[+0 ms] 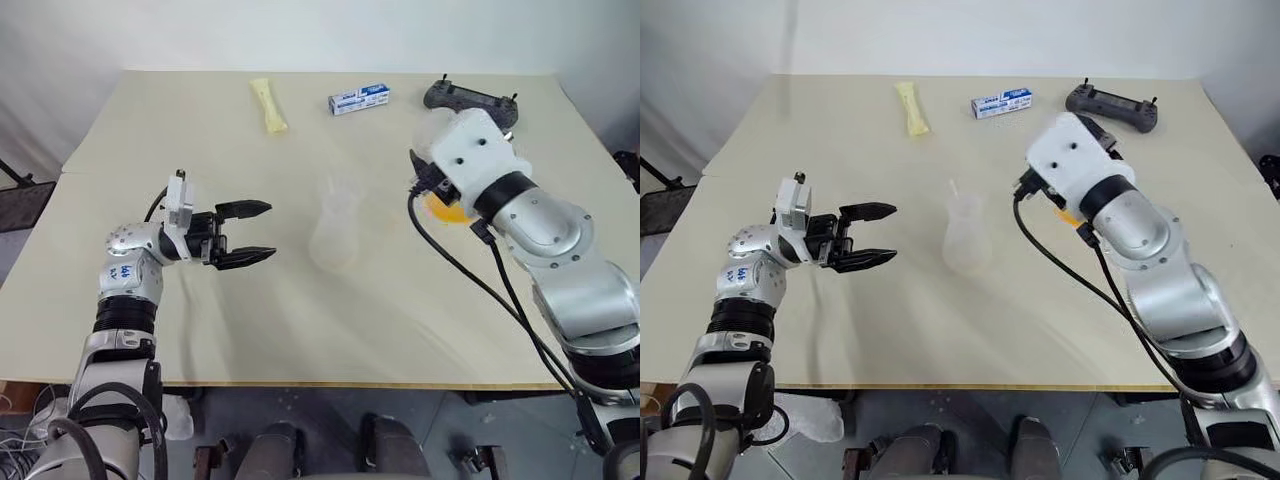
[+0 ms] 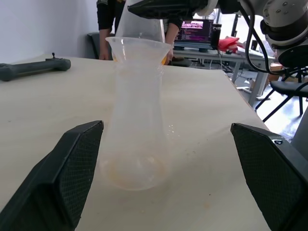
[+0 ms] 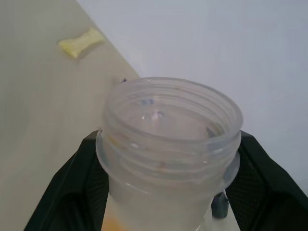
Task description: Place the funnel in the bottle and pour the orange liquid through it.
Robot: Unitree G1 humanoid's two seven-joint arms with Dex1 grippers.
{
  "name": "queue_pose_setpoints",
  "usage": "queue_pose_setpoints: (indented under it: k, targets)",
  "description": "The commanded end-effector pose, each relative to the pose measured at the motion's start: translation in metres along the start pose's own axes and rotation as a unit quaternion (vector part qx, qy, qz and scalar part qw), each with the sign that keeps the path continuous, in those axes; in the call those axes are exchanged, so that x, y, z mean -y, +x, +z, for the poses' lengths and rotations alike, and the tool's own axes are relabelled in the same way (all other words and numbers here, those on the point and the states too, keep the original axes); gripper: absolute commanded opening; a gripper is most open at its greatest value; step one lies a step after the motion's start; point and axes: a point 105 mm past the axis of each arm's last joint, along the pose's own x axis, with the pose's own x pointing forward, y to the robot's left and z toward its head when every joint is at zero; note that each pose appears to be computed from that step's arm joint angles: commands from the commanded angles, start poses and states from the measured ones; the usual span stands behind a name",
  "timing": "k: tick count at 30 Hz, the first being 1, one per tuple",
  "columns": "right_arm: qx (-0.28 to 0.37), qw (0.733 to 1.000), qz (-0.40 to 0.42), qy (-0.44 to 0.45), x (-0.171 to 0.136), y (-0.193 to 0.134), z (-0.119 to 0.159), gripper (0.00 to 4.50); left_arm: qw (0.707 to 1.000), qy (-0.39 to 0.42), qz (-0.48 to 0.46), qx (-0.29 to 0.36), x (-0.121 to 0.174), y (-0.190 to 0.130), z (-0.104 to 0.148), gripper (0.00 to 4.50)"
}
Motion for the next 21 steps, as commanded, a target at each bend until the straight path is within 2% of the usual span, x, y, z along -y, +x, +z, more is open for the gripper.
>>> queue_pose_setpoints:
  k: [1,3,7,16,21]
  targets:
    - [0.017,0.997,-0.004,-0.075,0.003,0.002,0.014,2.77,0.999,0.029,-0.006,0.013,-0.004,0.002,0.014,4.50]
    - [0.023,0.993,0.008,-0.116,-0.003,0.007,0.019,2.77,0.999,0.031,-0.008,0.016,-0.003,0.004,0.014,4.50]
    - [0.040,0.989,0.009,-0.145,-0.007,0.017,0.032,2.77,0.999,0.030,-0.012,0.022,-0.001,0.007,0.013,4.50]
    - [0.080,0.961,0.014,-0.265,-0.012,0.028,0.052,2.77,0.999,0.032,-0.012,0.027,-0.004,0.011,0.015,4.50]
    - [0.094,0.940,0.027,-0.326,-0.021,0.031,0.053,2.77,0.999,0.032,-0.016,0.028,-0.005,0.013,0.015,4.50]
